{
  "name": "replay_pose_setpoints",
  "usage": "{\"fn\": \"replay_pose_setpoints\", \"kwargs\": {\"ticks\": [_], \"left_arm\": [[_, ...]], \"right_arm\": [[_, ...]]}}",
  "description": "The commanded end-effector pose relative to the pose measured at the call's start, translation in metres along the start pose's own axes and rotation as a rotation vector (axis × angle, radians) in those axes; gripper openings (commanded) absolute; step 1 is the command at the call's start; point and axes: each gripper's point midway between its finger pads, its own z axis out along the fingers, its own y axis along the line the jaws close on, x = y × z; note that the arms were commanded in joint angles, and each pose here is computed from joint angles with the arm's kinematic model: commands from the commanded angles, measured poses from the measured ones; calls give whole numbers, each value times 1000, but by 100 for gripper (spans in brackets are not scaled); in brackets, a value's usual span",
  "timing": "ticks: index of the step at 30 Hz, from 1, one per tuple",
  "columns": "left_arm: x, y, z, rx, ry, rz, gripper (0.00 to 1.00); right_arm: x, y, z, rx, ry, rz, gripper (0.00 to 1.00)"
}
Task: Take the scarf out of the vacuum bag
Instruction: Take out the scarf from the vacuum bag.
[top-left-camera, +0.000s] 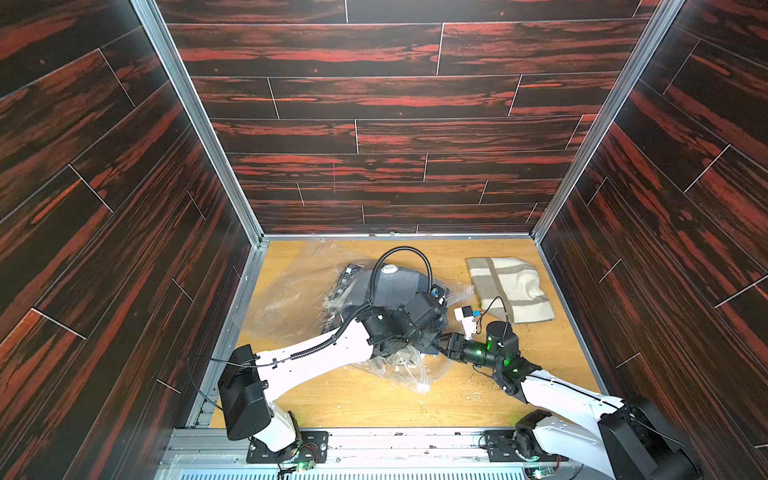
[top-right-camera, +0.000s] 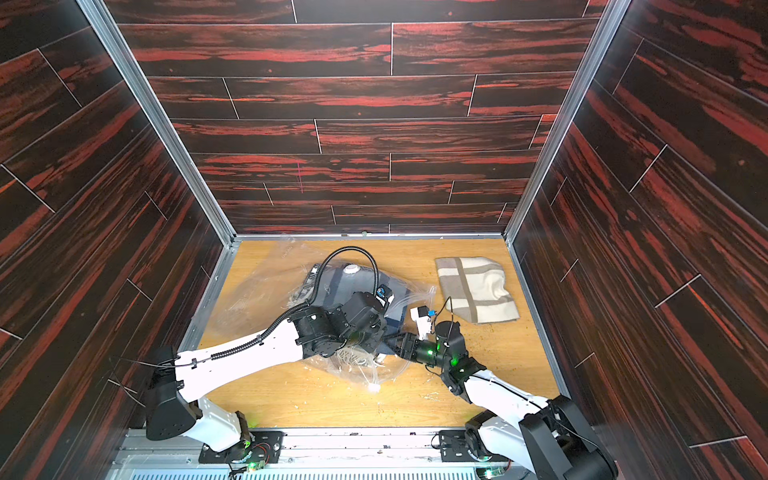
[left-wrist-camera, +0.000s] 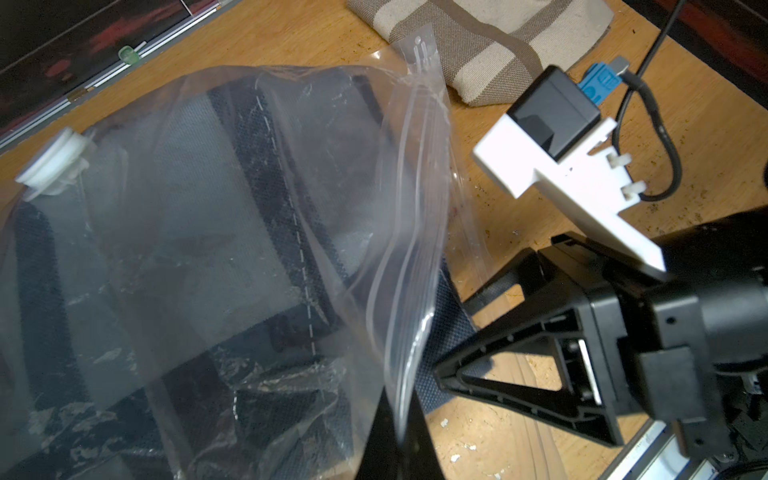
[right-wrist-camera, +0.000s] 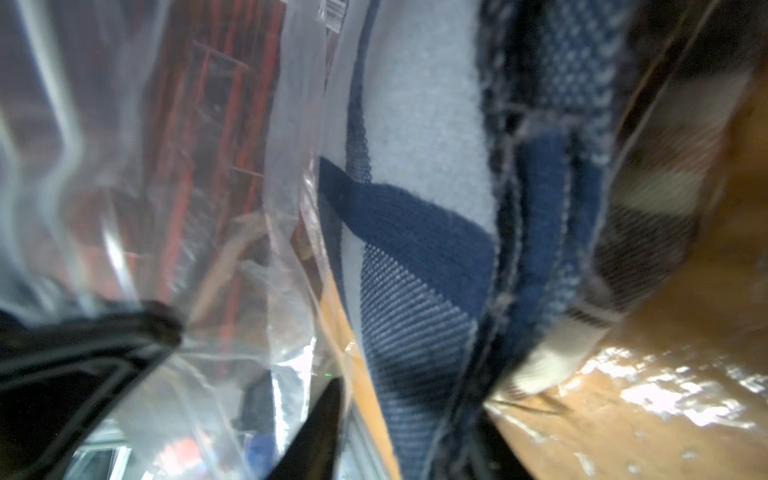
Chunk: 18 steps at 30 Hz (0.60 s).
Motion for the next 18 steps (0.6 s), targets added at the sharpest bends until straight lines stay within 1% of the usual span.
{"fn": "replay_pose_setpoints", "kwargs": {"ticks": [1,4,7,11,14,18], "left_arm": [[-7,3,-11,-18,-15,16,0],[-6,5,-11,-27,-14,18,0],[-7,9,-11,-51,-21,16,0],[-13,22,-13,-126,-50,2,0],[-18,36,-12,-171,-51,-16,0],[-21,57,-8,-179,-47,-123,0]], "right_arm": [[-6,21,0,6,5,-62,31],[-10,32,-3,46,-3,-109,22],[-16,43,-5,54,2,-127,14],[-25,54,-3,56,11,-157,1],[-32,64,-2,61,16,-180,0],[-40,76,-8,80,17,-216,0]]}}
